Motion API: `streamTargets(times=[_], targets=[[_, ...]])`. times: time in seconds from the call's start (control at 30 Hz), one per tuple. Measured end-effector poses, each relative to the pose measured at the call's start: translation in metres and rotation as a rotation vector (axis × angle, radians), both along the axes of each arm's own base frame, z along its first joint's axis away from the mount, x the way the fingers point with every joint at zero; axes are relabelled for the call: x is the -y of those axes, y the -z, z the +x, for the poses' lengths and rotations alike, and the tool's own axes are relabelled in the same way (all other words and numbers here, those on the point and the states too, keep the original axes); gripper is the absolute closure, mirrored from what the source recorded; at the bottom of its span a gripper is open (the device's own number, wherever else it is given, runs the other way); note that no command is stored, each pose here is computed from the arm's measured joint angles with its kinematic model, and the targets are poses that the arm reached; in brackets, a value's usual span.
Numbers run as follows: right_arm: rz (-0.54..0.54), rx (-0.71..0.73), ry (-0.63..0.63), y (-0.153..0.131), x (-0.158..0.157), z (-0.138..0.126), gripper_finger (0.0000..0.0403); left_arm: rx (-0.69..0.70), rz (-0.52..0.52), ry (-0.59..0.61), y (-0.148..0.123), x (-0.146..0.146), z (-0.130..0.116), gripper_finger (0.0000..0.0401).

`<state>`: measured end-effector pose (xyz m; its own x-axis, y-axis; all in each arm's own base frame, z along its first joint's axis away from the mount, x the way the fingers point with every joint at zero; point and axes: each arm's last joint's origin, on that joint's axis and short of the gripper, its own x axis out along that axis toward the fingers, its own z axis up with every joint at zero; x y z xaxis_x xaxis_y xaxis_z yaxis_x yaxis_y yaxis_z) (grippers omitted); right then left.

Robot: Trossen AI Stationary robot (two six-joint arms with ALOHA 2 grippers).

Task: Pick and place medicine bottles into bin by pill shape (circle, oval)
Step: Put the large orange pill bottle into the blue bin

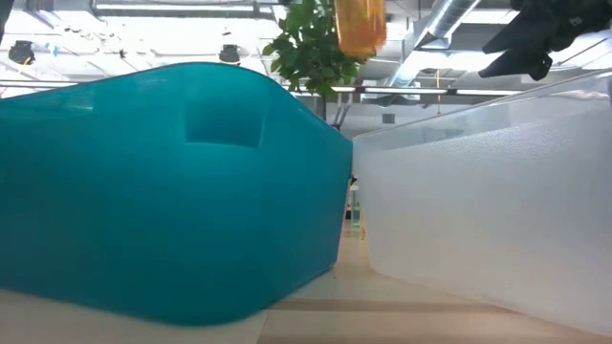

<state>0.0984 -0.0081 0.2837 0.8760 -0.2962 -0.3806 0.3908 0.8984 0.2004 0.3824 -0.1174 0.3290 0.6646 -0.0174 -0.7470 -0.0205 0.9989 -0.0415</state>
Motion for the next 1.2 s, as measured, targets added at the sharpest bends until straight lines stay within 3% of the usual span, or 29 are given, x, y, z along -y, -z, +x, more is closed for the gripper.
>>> streamTargets(times=[0.2, 0.47, 0.8, 1.2], targets=[[0.0, -0.029, -0.001, 0.002, 0.0, -0.001, 0.0132, -0.065, -0.086, -0.05, 0.002, 0.051, -0.026, 0.0203], [0.0, -0.055, -0.002, 0.005, 0.0, -0.002, 0.0132, -0.178, 0.077, -0.195, 0.032, 0.095, -0.057, 0.0193], [0.001, -0.06, -0.002, 0.005, 0.0, -0.002, 0.0132, -0.222, 0.129, -0.224, 0.08, 0.118, -0.042, 0.0187], [0.001, -0.064, -0.002, 0.005, 0.0, -0.003, 0.0132, -0.184, 0.112, -0.285, 0.108, 0.119, -0.049, 0.0187]])
